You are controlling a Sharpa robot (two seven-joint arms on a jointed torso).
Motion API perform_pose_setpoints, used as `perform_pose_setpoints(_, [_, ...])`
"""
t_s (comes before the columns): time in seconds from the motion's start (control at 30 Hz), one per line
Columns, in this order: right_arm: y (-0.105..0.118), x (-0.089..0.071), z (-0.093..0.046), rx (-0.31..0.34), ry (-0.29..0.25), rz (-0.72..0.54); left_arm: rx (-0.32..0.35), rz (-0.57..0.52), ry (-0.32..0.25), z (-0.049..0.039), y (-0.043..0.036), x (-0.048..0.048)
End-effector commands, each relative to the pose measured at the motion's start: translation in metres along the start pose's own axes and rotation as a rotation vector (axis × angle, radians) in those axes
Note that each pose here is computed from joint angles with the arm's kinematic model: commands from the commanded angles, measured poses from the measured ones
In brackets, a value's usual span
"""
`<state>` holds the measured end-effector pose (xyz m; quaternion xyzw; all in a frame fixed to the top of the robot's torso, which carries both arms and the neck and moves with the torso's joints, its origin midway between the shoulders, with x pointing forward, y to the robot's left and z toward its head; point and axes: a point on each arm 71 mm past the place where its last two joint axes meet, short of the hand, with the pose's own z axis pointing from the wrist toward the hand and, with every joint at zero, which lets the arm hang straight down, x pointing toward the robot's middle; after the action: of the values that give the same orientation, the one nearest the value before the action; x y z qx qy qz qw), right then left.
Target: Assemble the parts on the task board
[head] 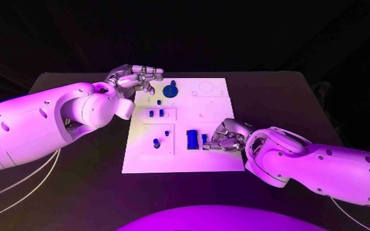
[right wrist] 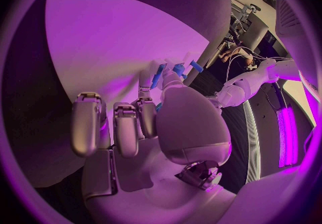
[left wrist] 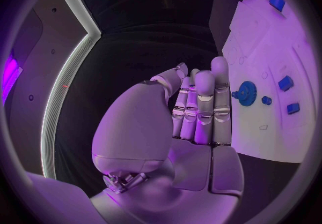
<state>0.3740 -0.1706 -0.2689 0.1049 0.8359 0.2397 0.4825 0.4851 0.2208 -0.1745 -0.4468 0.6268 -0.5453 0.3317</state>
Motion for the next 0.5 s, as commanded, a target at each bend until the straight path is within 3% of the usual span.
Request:
perform_pose_setpoints(0.03, [0.002,0.001,0.000,-0.021,-0.004,-0.006,0.005,0.000,0.020,0.0005,-0.0008,0.0026])
perform_pose_setpoints(0.33, [0.005,-0.001,-0.005,-0.037,-0.007,0.008,0.005,0.001,0.020,0.0007,-0.0007,0.0026])
perform_pose_setpoints(0.5, [0.005,-0.013,-0.010,-0.064,-0.055,0.056,0.006,0.001,0.019,0.0009,-0.0001,0.0023])
